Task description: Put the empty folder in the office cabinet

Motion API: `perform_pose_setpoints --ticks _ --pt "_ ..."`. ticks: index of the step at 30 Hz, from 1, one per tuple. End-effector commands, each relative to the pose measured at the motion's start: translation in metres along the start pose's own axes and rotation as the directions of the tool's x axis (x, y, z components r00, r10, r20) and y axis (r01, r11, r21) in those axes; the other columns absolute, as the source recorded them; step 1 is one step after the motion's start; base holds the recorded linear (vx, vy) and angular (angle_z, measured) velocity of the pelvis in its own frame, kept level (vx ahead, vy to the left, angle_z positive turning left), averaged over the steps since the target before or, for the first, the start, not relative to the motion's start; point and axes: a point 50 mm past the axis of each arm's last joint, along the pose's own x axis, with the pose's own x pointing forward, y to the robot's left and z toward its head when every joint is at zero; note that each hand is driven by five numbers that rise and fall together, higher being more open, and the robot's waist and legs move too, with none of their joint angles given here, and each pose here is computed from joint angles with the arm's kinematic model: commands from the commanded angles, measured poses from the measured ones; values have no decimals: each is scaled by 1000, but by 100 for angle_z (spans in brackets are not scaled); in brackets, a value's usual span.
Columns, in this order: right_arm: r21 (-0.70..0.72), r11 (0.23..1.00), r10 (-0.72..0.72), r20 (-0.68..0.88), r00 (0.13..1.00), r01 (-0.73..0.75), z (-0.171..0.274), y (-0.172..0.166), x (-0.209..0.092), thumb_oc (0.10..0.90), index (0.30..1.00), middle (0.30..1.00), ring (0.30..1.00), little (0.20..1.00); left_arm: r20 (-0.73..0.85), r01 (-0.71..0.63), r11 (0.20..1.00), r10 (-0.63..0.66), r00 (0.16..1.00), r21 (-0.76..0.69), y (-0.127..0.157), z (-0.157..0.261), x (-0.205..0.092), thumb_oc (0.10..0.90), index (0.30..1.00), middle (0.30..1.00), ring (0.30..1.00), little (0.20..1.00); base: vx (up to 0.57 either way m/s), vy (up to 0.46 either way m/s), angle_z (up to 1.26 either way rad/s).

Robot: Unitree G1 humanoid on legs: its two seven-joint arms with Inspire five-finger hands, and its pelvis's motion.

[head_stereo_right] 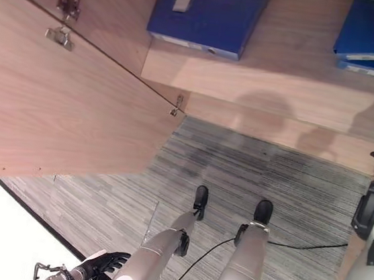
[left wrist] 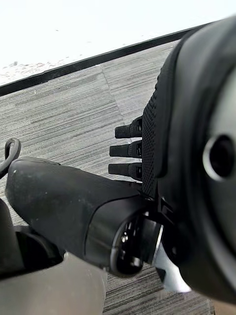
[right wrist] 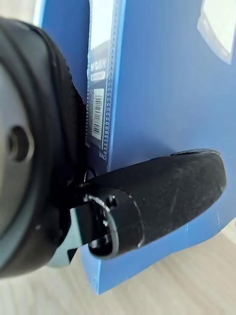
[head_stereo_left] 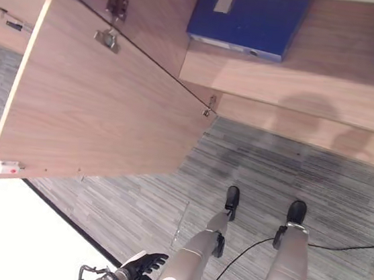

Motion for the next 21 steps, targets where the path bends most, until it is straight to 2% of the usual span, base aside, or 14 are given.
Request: perform_pose_setpoints --ticks 1,21 --pt "-67 986 167 259 951 -155 77 43 0 400 300 300 300 300 -174 2 1000 -7 985 -27 -3 -42 -15 800 900 900 900 900 -1 -15 -3" --pt "-89 988 144 270 952 -125 86 46 0 400 300 300 300 300 -164 18 1000 -21 986 -24 -11 -38 -10 800 900 900 900 900 0 0 0"
